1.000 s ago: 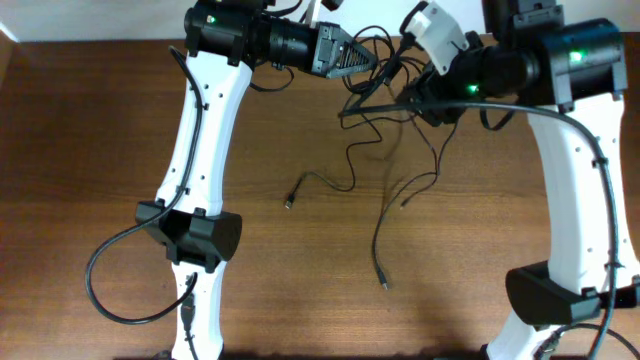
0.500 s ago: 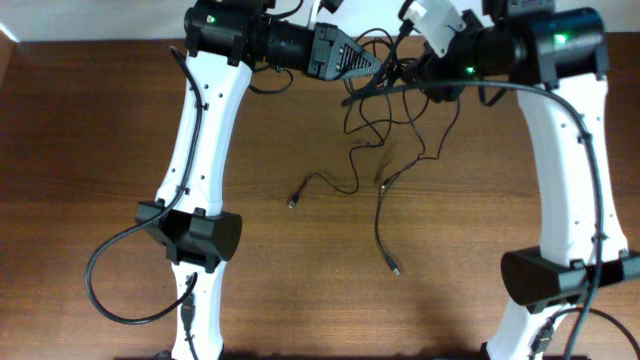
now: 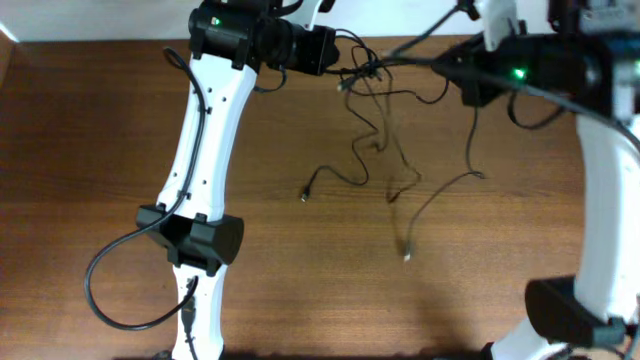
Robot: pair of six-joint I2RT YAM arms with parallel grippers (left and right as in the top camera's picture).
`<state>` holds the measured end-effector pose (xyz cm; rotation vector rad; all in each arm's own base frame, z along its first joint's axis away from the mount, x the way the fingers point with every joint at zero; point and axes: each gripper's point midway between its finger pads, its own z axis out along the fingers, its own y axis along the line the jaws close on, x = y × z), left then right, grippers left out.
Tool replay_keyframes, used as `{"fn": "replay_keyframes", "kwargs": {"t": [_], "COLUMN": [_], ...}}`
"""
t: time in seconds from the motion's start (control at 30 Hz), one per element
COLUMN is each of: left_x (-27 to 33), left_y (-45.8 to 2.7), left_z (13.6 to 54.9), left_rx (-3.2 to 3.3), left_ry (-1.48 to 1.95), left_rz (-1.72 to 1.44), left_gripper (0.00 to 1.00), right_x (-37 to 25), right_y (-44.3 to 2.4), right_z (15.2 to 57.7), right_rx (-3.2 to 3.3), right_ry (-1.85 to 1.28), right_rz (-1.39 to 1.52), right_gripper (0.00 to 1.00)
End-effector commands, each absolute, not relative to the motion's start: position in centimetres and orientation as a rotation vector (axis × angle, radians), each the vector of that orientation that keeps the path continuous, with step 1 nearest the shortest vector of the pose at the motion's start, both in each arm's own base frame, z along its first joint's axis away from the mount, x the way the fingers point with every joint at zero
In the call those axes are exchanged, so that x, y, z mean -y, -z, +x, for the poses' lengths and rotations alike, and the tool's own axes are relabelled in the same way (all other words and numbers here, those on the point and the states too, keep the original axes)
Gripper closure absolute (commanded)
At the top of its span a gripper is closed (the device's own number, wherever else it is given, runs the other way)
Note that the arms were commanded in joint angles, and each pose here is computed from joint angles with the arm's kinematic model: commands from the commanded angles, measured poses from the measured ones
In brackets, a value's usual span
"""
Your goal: Untangle cables
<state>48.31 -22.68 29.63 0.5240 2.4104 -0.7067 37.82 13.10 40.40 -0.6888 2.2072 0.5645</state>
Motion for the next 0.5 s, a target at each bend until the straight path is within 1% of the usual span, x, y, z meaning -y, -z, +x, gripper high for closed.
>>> {"fn": "replay_keyframes", "kwargs": {"t": [0.0,0.07,0.1,0.13,0.23,0.33,0.37,0.43,0.47], "left_x": [12.8,10.7,9.5,8.7,8.3,9.8,11.1,13.1,13.2], "left_y": [-28.6,-28.8,-29.0,-29.2,-29.3,-29.1,-29.2,-30.2,-30.9], "left_z": [52.1,52.6,52.8,52.9,53.0,52.9,52.6,52.0,51.7], "left_rx": [-2.449,-2.439,-2.429,-2.421,-2.415,-2.423,-2.427,-2.405,-2.388], "left_ry": [0.097,-0.058,-0.143,-0.204,-0.23,-0.122,-0.03,0.111,0.123], "left_rz": [0.279,0.222,0.19,0.166,0.155,0.196,0.23,0.304,0.316], "left_gripper": [0.92,0.91,0.87,0.86,0.86,0.98,1.0,1.0,1.0], "right_x": [-10.0,-8.4,-7.4,-6.5,-4.6,-5.7,-6.0,-6.1,-6.1], "right_y": [-45.6,-46.8,-47.4,-47.8,-48.5,-48.5,-48.2,-47.3,-47.0], "right_z": [34.3,33.4,33.0,32.7,31.9,31.5,31.6,32.2,32.5], "right_rx": [-2.119,-2.103,-2.097,-2.094,-2.088,-2.089,-2.097,-2.13,-2.143], "right_ry": [-0.488,-0.473,-0.466,-0.461,-0.46,-0.546,-0.572,-0.591,-0.596], "right_rz": [-0.532,-0.445,-0.387,-0.333,-0.213,-0.249,-0.257,-0.252,-0.247], "right_gripper": [0.96,0.96,0.96,0.96,0.96,0.96,0.96,0.96,0.96]}}
